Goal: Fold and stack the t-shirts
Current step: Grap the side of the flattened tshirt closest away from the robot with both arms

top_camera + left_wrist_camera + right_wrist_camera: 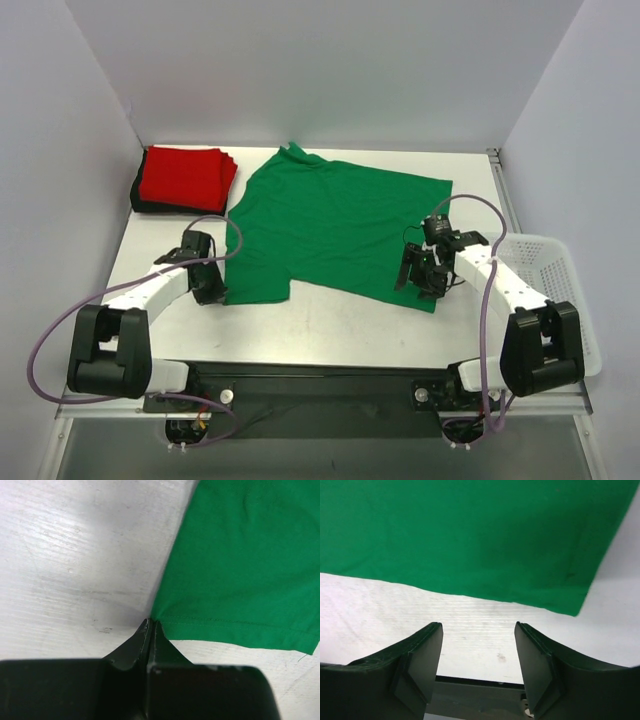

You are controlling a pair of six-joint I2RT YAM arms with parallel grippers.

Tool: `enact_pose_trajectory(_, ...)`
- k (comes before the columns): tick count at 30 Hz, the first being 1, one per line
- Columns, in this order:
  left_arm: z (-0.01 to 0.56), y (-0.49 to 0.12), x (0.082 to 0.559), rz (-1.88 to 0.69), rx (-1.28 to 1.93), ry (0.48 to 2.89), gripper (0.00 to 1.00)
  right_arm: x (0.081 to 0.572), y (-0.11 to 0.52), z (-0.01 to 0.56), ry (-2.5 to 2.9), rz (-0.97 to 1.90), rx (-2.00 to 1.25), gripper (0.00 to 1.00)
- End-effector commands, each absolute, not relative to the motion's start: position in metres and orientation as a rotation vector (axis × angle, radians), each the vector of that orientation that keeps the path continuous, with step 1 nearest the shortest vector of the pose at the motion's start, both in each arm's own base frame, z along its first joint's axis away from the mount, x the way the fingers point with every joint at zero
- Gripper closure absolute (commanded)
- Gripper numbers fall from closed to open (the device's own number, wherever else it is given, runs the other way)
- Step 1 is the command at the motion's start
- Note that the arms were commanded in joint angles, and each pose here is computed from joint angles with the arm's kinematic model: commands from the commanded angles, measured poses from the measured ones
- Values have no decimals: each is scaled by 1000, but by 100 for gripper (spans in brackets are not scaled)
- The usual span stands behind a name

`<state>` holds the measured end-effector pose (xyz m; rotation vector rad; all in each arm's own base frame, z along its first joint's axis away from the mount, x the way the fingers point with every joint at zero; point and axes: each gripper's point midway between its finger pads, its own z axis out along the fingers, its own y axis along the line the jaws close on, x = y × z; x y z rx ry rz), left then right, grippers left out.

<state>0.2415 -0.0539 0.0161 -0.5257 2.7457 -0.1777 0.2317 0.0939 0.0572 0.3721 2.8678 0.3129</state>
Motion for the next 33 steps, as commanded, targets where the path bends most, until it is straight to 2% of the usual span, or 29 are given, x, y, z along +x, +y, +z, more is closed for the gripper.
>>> enact_pose_trajectory(1, 30, -46, 245, -150, -515, 2723, 100, 207, 70, 50, 2919, 135, 416, 42)
enact_pose_trajectory(9, 40, -38, 244, -141, -555, 2676, 100, 189, 51, 36, 2939, 7, 495, 60)
enact_pose_trajectory(19, 44, -34, 246, -149, -573, 2659, 100, 186, 32, 28, 2933, -89, 563, 60)
enact_pose_trajectory(33, 44, -36, 246, -164, -565, 2658, 100, 186, 31, 10, 2967, -109, 574, 65)
